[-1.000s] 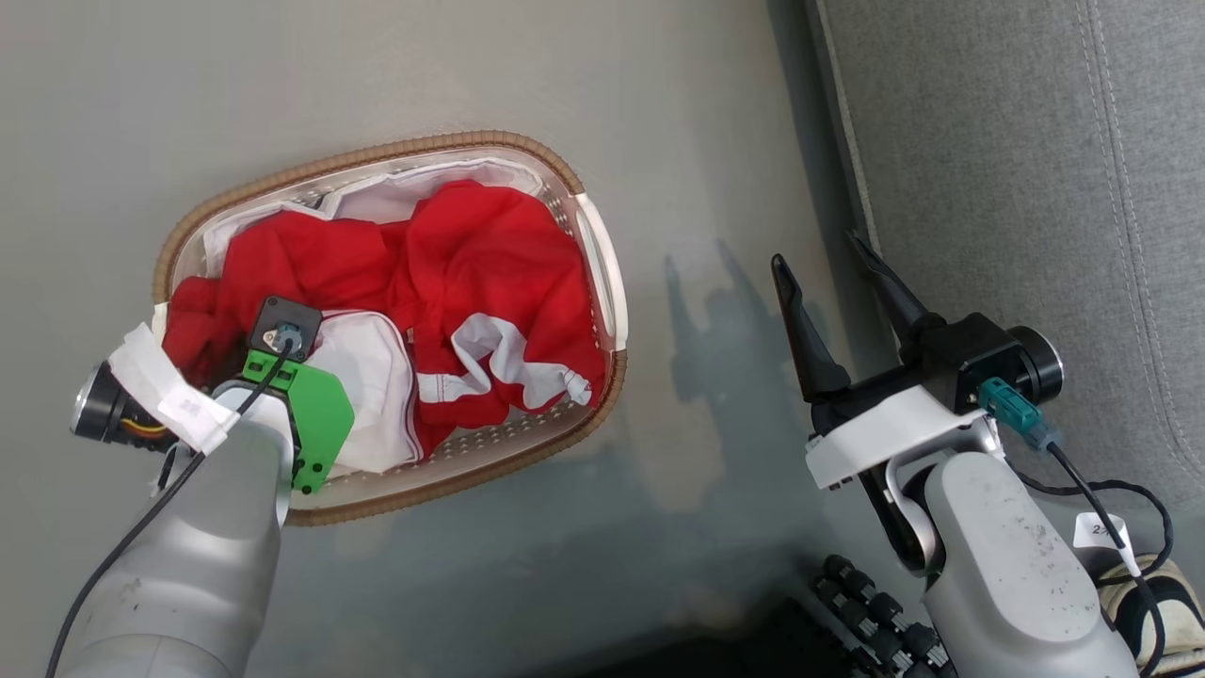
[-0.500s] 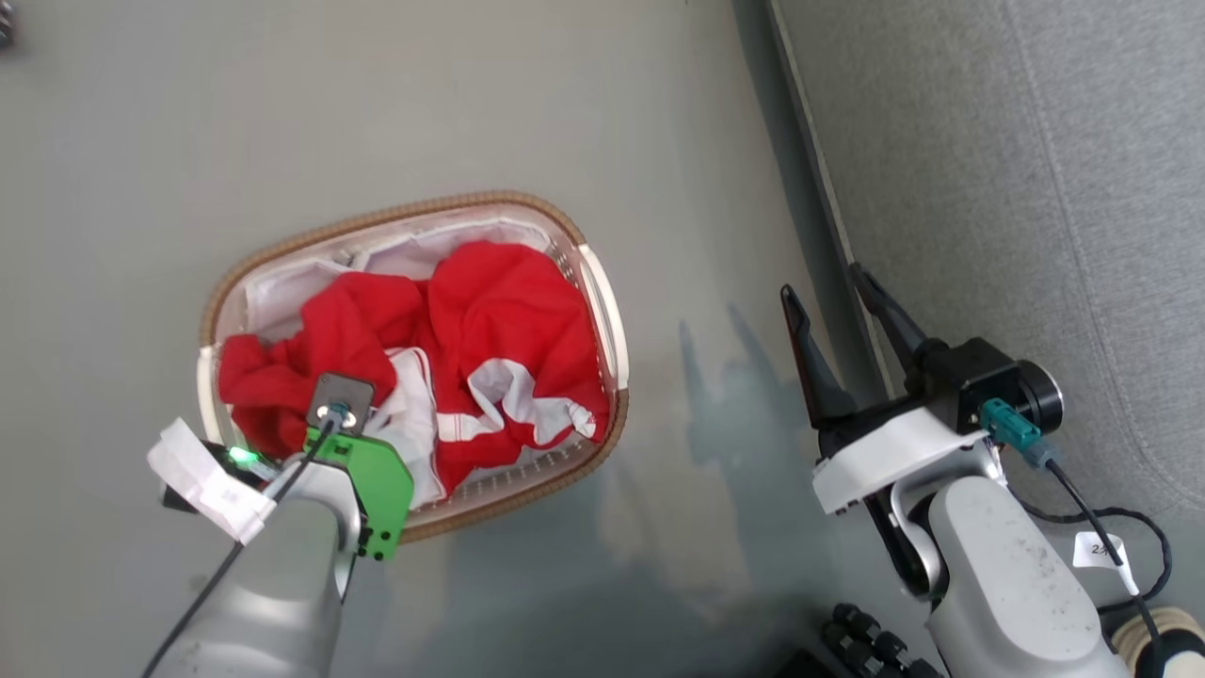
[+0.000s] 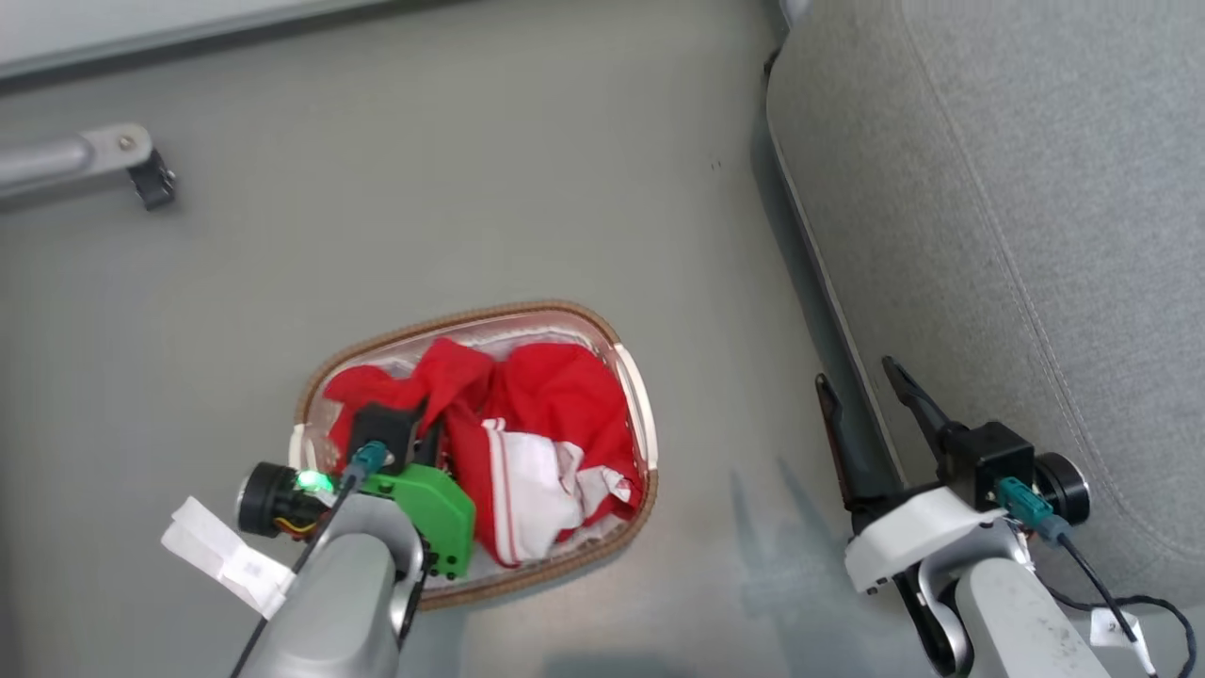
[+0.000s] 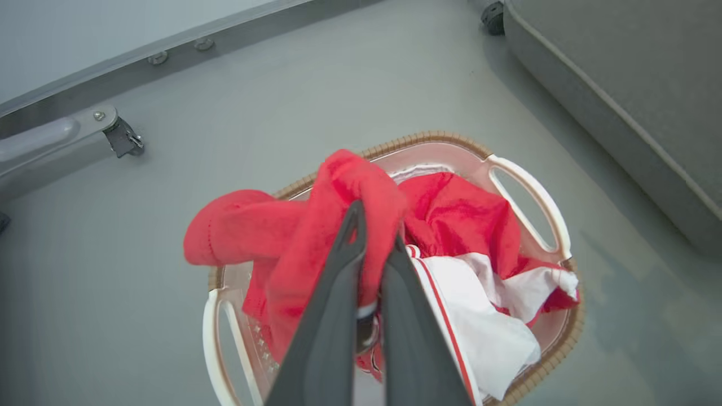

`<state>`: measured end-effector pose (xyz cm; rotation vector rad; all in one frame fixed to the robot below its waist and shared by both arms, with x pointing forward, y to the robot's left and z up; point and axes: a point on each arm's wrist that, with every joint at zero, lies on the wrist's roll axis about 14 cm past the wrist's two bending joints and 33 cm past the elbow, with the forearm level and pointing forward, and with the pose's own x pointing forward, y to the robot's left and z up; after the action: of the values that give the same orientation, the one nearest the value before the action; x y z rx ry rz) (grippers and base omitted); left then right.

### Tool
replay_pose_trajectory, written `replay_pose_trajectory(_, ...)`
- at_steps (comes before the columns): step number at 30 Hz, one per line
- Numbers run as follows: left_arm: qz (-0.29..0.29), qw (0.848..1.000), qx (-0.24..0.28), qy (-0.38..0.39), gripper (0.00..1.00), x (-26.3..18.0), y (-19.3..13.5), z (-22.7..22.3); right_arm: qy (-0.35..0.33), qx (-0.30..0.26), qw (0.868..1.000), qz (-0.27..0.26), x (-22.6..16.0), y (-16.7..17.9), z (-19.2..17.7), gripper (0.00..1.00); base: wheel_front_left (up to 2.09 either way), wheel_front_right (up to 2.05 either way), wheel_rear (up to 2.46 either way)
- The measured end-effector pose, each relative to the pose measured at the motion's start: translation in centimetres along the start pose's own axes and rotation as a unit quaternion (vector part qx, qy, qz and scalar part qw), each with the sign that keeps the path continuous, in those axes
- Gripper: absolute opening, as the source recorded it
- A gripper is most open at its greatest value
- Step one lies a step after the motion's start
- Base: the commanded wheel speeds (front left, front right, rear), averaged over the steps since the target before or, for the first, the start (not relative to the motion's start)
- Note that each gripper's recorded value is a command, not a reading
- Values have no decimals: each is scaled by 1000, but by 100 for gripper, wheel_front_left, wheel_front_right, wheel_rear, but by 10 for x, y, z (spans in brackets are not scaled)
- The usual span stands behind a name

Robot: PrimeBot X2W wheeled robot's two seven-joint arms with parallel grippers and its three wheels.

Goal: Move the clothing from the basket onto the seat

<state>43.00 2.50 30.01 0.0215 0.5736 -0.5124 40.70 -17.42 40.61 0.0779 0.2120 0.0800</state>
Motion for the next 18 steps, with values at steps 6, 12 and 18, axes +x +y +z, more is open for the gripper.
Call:
replay_pose_trajectory(6, -2, 995, -10, -99, 0, -27, -18, 57, -26, 0, 1000, 8, -16, 9, 17, 100, 0, 0, 0)
replay_pose_trajectory(12, 2, 979, -44, -202, 0, -64, -24, 115, -45, 1, 999, 29, -30, 25, 29, 100, 0, 0, 0)
replay_pose_trajectory(18, -5, 955, -40, -295, 0, -104, -33, 168, -63, -4, 997, 50, -43, 41, 39, 100, 0, 0, 0)
